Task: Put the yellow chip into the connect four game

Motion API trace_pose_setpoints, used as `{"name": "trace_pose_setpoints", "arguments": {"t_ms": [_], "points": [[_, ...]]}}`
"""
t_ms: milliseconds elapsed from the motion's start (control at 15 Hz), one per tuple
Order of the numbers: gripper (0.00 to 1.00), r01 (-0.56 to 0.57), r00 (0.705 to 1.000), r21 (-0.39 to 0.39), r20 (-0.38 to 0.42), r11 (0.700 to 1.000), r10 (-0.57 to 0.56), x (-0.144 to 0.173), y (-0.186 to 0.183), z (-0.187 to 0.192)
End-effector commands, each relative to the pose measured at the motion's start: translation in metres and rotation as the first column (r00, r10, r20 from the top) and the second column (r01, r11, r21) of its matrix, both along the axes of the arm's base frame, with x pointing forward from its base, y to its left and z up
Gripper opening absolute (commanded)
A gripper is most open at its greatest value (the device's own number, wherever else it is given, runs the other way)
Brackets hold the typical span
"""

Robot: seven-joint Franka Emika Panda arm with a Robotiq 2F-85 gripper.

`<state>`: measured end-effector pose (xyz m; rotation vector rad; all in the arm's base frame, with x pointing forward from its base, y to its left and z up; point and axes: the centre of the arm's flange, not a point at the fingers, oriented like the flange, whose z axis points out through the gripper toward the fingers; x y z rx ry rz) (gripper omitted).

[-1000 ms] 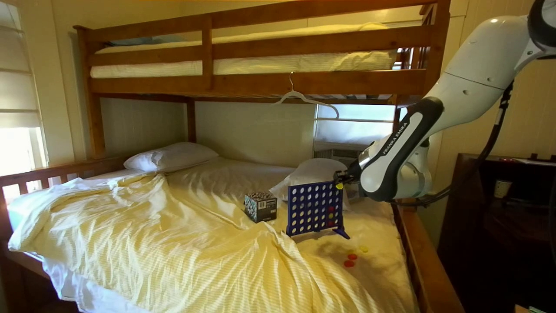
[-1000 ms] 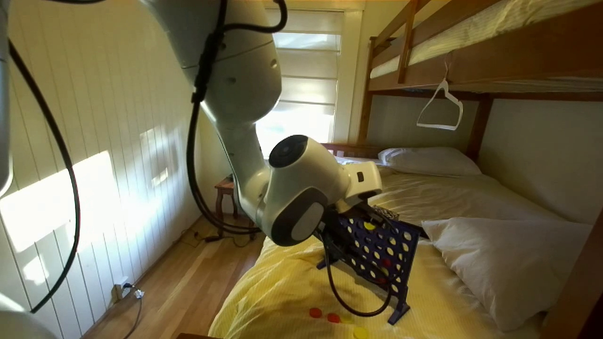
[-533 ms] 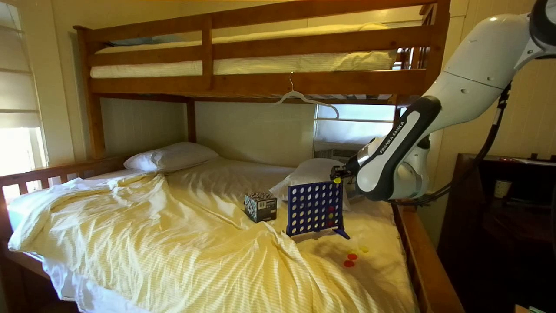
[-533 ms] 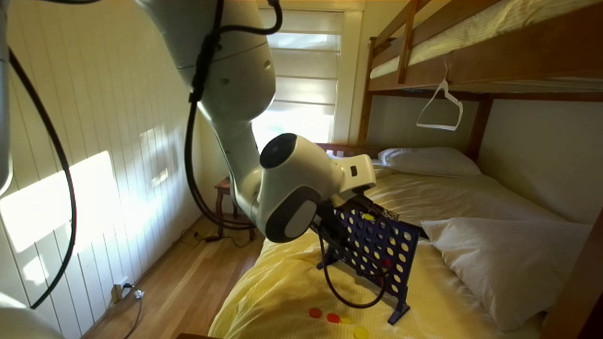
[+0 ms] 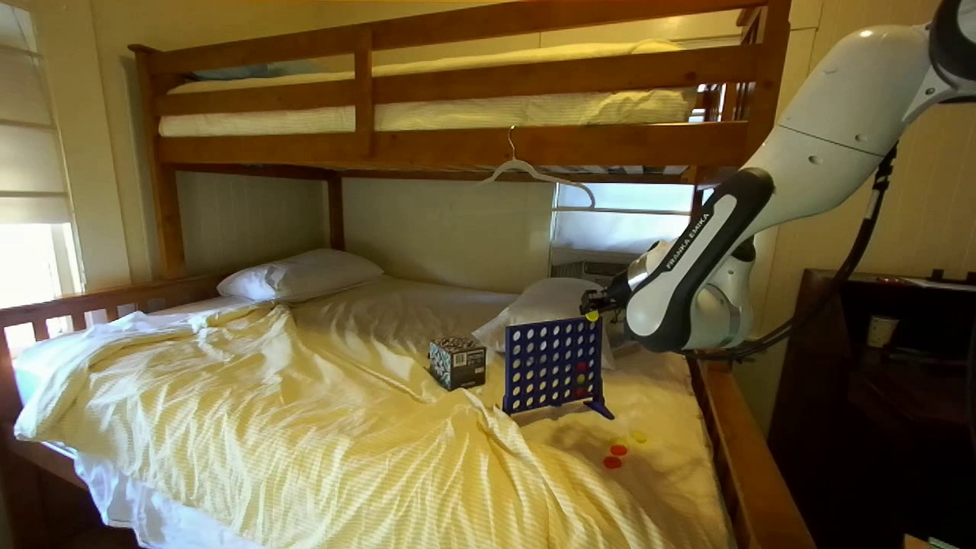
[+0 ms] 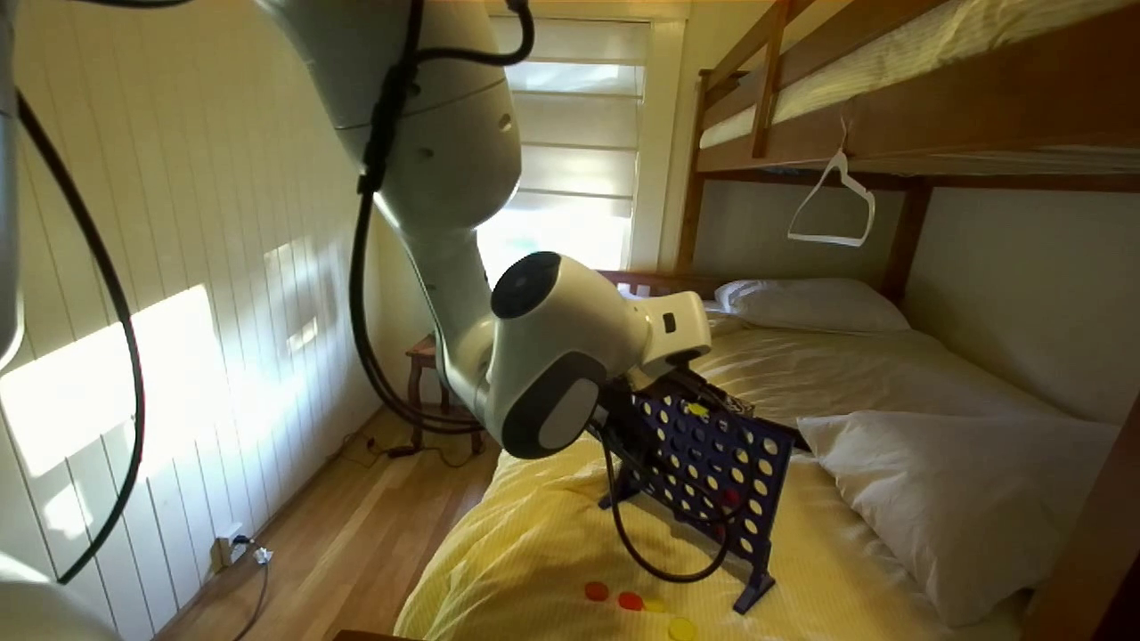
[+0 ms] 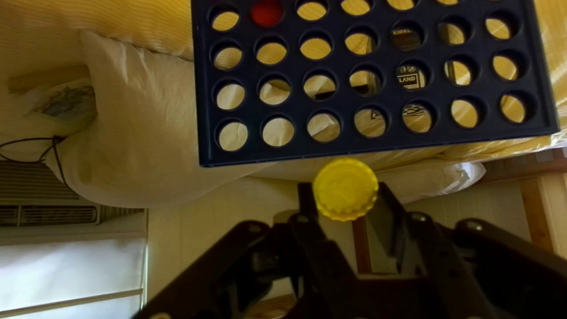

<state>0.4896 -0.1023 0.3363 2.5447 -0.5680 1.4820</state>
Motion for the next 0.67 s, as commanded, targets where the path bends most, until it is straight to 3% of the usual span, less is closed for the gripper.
{"name": "trace_pose_setpoints", "arguments": {"t_ms": [0, 133, 200, 600], "points": [[0.35, 0.0, 1.0, 0.0, 0.0, 1.0, 0.0, 0.0, 0.0, 0.0], [0.35, 0.0, 1.0, 0.0, 0.0, 1.0, 0.0, 0.0, 0.0, 0.0], [0.1, 0.016, 1.0, -0.009, 0.01, 1.0, -0.016, 0.003, -0.001, -0.001], [0.1, 0.034, 0.994, -0.053, 0.106, 0.998, -0.028, 0.012, -0.004, -0.004]]}}
